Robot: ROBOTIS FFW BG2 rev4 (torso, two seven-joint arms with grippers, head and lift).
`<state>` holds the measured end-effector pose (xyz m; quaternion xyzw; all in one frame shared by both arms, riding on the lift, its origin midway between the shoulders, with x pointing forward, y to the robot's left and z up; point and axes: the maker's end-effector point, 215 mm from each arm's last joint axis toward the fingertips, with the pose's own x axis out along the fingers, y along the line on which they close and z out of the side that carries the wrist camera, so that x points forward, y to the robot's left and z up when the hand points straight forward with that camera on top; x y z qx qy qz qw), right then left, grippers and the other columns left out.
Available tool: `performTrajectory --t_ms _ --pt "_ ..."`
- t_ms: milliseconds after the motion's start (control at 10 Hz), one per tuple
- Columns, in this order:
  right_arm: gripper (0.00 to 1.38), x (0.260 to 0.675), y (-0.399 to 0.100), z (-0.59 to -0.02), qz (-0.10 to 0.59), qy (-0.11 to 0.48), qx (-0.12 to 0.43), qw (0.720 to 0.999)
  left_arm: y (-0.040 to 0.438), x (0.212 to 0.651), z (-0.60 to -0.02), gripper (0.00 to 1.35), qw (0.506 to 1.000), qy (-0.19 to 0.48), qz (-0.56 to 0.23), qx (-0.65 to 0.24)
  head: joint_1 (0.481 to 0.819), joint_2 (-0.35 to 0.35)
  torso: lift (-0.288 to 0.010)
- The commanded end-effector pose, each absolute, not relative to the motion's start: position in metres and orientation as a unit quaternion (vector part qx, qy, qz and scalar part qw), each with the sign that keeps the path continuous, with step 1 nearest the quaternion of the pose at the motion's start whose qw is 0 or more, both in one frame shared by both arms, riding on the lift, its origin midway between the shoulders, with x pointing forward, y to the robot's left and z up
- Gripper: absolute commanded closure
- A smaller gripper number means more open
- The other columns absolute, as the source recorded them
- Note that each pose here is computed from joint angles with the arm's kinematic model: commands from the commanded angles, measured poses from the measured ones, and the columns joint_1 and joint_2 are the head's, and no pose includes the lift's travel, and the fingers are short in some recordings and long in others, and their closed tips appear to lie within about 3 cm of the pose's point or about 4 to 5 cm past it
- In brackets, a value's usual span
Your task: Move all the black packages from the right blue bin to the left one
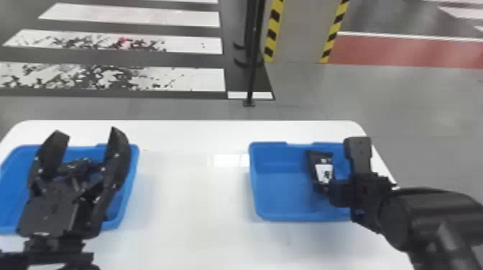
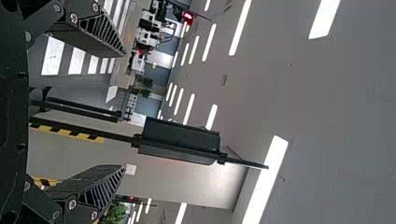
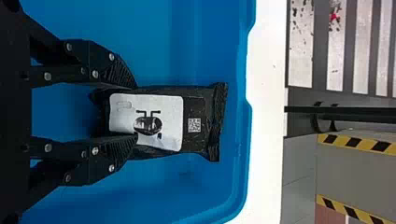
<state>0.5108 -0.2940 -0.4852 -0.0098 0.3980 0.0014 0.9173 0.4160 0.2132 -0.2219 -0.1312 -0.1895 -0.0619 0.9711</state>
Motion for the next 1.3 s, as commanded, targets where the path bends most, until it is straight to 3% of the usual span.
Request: performTrajectory --t_ms 0,400,600,900,1200 --pt "1.18 0.512 -0.295 -0.483 0.0 0.378 0.006 0.926 0.215 0.416 -0.225 0.2 0.971 -0.187 -0.059 -0.138 0.695 -0.099 -0.132" --pt "1.19 0.491 -0.261 -0.44 0.034 0.29 0.04 0.956 0.219 0.414 -0.223 0.2 0.968 -0.192 -0.055 -0.149 0.695 -0.087 -0.132" --pt "1.19 0.495 -0.212 -0.39 0.099 0.202 0.058 0.973 0.214 0.414 -0.223 0.2 0.964 -0.192 -0.059 -0.175 0.695 -0.045 -0.132" --pt "1.19 0.492 -0.105 -0.322 0.224 0.127 0.097 0.961 0.15 0.431 -0.246 0.2 0.947 -0.124 -0.152 -0.256 0.695 0.026 -0.132" --pt "1.19 0.466 -0.029 -0.322 0.306 0.141 0.119 0.934 0.113 0.44 -0.282 0.2 0.95 -0.043 -0.211 -0.227 0.695 0.066 -0.132"
